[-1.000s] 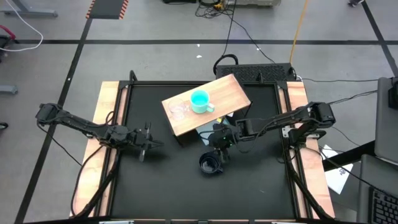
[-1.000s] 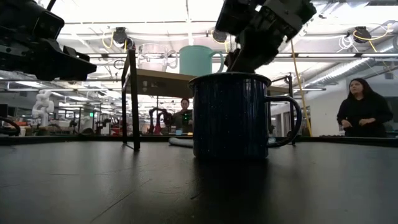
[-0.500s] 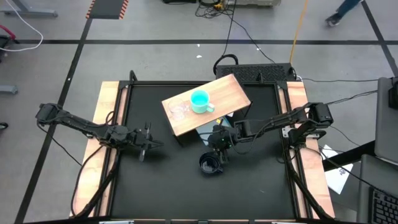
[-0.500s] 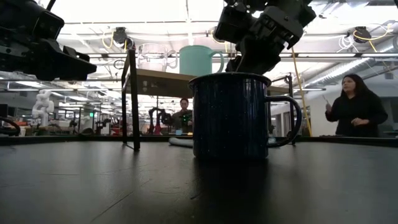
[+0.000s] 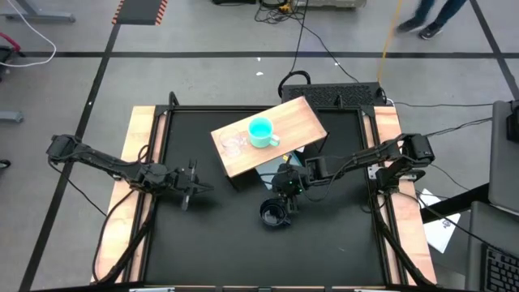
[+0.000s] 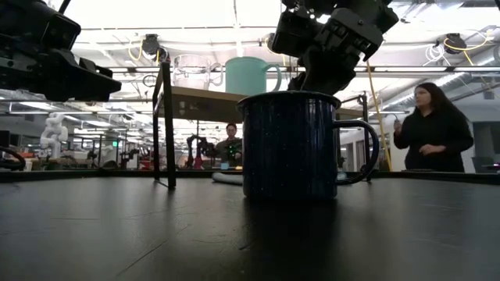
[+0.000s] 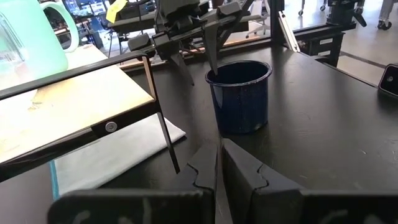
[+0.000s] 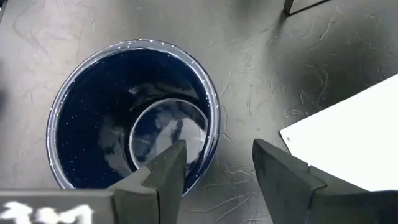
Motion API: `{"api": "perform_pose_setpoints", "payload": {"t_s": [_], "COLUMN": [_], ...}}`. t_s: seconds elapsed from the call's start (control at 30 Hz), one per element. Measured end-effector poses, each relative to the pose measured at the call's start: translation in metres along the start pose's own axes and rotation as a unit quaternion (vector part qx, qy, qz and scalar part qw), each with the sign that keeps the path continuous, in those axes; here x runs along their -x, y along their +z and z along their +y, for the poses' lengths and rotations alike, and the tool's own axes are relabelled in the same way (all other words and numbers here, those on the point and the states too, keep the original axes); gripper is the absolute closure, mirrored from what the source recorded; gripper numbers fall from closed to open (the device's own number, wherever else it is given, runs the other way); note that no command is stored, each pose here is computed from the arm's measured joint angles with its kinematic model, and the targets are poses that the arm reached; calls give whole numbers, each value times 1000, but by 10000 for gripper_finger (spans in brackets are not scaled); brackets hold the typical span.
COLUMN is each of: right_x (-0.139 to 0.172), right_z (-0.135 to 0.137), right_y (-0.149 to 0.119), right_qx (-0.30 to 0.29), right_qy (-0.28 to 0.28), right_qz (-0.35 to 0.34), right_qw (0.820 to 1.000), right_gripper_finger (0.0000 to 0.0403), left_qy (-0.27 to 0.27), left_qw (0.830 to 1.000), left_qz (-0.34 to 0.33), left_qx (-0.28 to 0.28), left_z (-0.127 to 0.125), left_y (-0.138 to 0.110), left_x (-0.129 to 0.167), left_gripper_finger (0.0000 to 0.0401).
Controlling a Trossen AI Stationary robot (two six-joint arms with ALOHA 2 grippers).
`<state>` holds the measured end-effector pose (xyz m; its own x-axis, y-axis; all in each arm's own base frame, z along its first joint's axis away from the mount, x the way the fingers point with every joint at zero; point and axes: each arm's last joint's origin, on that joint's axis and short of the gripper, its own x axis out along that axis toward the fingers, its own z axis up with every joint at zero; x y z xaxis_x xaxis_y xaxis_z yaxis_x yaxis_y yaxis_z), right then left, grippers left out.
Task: Stack small to large cups/mugs on shelf
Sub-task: Put the dark blue mug on the shelf
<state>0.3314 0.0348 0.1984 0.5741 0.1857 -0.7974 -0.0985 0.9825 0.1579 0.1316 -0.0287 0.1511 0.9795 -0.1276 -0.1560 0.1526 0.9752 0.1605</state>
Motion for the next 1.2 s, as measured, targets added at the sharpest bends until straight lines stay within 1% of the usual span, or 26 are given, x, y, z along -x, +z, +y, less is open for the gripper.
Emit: {"api": "perform_pose_setpoints", "payload": {"t_s": [0.37,0.6,0.7,0.9,1.2], "right_x": [0,-1,-1,-1,-1], "right_z": [1,9,12,12,12], "right_y": [-2,-3,-3,-2,0], "right_qx": [-7,7,11,11,13], "right_qy": [2,9,12,12,13], "right_qz": [9,10,9,8,-4], "right_qw": [1000,1000,1000,1000,1000], "right_gripper_finger": [225,225,232,273,357], "left_qy": [0,0,0,-1,-1], "left_qw": [1000,1000,1000,1000,1000], "left_qz": [0,1,2,2,3], "left_qx": [1,-1,-3,-3,-3], "left_z": [0,0,0,0,0], "left_y": [0,0,0,0,-1], "left_x": [0,0,0,0,0], "left_gripper_finger": [375,375,375,375,375]}}
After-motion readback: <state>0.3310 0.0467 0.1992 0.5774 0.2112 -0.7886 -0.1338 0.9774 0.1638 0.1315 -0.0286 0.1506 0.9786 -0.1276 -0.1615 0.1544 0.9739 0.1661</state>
